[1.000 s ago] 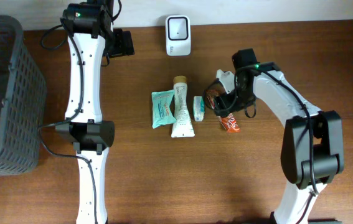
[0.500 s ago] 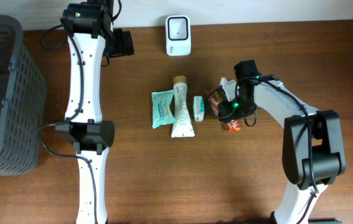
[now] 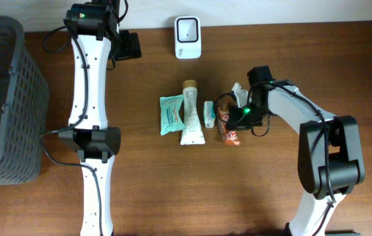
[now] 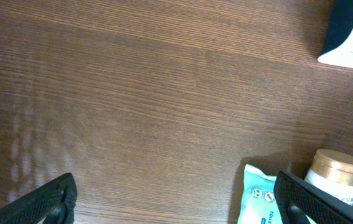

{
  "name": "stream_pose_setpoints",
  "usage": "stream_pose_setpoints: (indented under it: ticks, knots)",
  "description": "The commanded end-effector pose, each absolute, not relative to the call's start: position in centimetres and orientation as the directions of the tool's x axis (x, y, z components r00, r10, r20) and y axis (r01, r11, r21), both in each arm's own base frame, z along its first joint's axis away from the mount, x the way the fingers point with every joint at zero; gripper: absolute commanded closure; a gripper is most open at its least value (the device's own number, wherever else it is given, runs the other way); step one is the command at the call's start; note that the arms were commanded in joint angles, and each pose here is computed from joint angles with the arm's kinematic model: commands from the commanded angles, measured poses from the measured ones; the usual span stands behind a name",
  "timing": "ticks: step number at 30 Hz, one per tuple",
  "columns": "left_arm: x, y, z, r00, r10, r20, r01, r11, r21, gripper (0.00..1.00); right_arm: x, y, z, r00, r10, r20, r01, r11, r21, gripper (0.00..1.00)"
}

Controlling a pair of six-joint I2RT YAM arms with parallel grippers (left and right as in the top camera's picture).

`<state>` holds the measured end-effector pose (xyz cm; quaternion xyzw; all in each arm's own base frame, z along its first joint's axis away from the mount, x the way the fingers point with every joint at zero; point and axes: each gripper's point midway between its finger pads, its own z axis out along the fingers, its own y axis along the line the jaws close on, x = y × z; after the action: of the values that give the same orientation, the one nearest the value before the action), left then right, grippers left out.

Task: Scan the item barcode
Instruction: 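Lower the right gripper and grasp the red wafer bar, then lift the wafer bar and carry it to the scanner front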

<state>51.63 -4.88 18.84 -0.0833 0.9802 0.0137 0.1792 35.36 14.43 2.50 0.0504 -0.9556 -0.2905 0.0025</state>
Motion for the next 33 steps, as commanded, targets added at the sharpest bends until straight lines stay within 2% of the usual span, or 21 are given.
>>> stream_pose_setpoints:
  ticks: [1,3,5,9,15,33]
  knots:
    - [51.7,-4.7,18.3,-0.927,-0.155,-0.343,-0.164,0.987,-0.004,0.01,35.7,18.2,9.0,-0.991,0.006,0.133,0.118,0.503,0.856,0.96]
    - [51.7,-4.7,18.3,-0.927,-0.155,-0.343,-0.164,0.986,-0.004,0.01,35.4,18.6,12.3,-0.97,0.014,0.242,0.234,0.316,0.92,0.96]
    - [51.7,-4.7,18.3,-0.926,-0.155,-0.343,-0.164,0.986,-0.004,0.01,35.2,18.4,14.5,-0.951,0.006,0.31,0.306,0.189,0.933,0.96]
    - [51.7,-4.7,18.3,-0.927,-0.155,-0.343,-0.164,0.987,-0.004,0.01,34.9,17.3,17.5,-0.893,0.001,0.451,0.451,0.019,0.892,0.96]
    - [51.7,-4.7,18.3,-0.927,-0.155,-0.343,-0.164,0.986,-0.004,0.01,34.5,17.1,17.6,-0.857,0.006,0.516,0.516,0.017,0.856,0.96]
    - [51.7,-4.7,18.3,-0.927,-0.155,-0.343,-0.164,0.986,-0.004,0.01,34.5,17.1,17.2,-0.861,0.011,0.509,0.509,0.035,0.86,0.96]
